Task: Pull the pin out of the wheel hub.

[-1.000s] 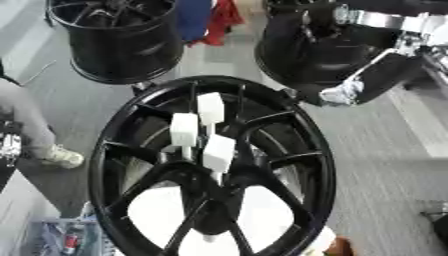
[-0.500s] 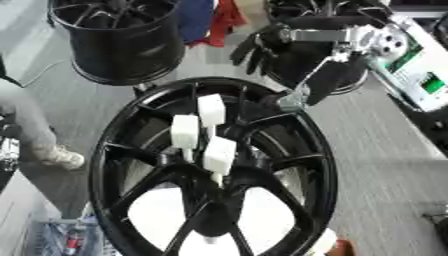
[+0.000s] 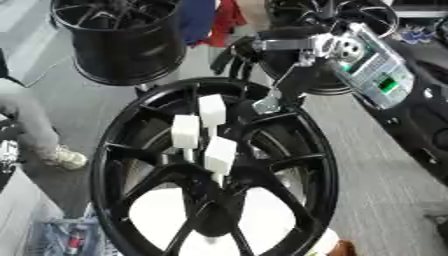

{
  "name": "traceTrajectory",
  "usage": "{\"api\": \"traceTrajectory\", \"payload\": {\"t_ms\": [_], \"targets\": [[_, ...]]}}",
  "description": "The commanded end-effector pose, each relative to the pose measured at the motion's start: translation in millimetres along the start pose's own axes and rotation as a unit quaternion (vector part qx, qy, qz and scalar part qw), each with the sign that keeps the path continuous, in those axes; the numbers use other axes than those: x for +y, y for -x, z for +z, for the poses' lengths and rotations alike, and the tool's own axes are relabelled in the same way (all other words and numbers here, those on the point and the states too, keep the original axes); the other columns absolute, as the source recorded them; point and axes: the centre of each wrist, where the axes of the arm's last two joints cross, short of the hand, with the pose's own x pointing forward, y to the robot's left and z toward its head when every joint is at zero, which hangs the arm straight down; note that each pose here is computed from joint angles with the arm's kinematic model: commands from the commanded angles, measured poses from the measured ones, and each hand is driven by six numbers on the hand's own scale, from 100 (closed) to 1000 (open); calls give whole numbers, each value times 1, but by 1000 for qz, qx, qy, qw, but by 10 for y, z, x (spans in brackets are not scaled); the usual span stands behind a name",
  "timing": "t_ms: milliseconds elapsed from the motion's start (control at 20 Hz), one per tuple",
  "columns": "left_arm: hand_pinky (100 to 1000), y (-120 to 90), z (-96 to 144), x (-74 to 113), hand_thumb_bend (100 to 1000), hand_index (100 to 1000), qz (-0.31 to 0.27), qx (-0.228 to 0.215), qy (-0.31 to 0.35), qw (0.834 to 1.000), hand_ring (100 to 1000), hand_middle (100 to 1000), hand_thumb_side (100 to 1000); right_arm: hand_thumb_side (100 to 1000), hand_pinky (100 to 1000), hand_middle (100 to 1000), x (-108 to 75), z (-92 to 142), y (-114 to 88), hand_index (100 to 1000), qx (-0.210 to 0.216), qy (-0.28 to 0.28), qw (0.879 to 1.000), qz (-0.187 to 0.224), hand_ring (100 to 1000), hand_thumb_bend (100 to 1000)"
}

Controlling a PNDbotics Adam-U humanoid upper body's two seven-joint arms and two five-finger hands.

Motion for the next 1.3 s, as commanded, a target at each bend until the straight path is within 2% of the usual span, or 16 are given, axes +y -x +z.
{"api": "traceTrajectory", "payload": {"t_ms": [50,1300], "targets": [[520,-91,-56,28,154,800,-6,-18,4,1000,620,677,548,255,679,810,-82,-24,-11,899,1,2,1000,12,759,373],[521,-95,-66,13,155,800,-5,-19,7,1000,621,676,547,249,651,742,57,-300,79,873,-3,-38,999,1,701,358]]}}
